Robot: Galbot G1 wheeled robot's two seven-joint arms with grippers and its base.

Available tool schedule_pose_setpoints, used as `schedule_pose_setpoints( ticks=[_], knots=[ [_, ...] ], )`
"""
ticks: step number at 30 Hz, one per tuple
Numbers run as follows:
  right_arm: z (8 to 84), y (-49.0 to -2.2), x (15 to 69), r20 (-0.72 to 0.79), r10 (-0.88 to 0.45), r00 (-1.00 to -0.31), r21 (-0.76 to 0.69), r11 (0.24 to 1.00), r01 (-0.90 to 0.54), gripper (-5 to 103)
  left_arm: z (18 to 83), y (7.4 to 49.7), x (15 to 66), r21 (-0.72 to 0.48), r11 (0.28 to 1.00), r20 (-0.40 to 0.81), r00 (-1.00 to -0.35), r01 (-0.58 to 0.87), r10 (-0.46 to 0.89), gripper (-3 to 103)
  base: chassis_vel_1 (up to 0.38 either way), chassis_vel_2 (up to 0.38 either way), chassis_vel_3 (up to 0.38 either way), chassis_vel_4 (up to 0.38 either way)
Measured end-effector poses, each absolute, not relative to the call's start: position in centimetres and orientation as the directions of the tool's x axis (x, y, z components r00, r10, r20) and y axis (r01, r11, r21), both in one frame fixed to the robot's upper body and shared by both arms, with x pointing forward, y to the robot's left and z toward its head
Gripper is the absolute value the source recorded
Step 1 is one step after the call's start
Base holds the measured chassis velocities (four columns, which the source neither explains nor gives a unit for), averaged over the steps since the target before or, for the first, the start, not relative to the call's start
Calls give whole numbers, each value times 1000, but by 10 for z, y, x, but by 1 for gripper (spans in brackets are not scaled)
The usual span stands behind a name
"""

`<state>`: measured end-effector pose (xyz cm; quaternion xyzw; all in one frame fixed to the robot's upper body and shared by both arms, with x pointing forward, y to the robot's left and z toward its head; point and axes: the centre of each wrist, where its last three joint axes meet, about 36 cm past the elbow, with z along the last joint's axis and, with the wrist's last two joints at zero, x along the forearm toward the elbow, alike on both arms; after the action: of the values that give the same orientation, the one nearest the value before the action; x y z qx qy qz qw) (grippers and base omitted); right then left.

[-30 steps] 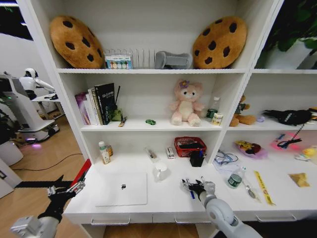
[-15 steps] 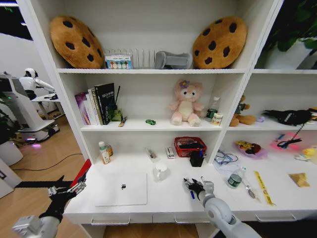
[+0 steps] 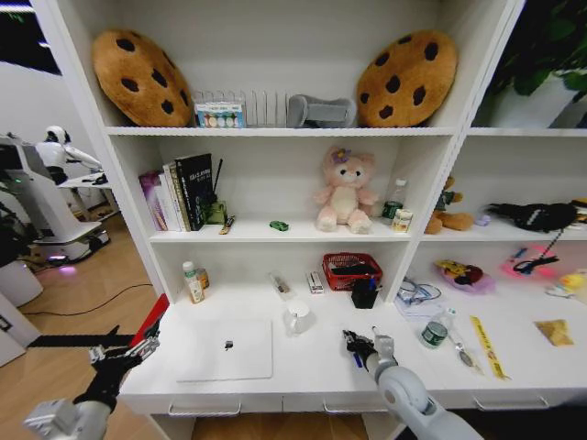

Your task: Organize the objects on the table.

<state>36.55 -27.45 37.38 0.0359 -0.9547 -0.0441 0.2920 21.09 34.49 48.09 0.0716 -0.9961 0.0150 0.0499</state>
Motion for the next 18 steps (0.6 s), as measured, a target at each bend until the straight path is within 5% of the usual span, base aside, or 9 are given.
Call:
schedule_pose_setpoints(
  ticks=[7, 18],
  knots=[
    [397, -290, 392, 270, -115, -956, 59, 993, -103, 13, 481, 345, 211, -20, 990, 101, -985, -142, -140, 97, 0, 0, 0, 0],
    [403, -317, 465, 82, -27, -996, 19, 999, -26, 13, 483, 345, 210, -15, 990, 102, -985, -138, -136, 97, 0, 0, 0, 0]
  ],
)
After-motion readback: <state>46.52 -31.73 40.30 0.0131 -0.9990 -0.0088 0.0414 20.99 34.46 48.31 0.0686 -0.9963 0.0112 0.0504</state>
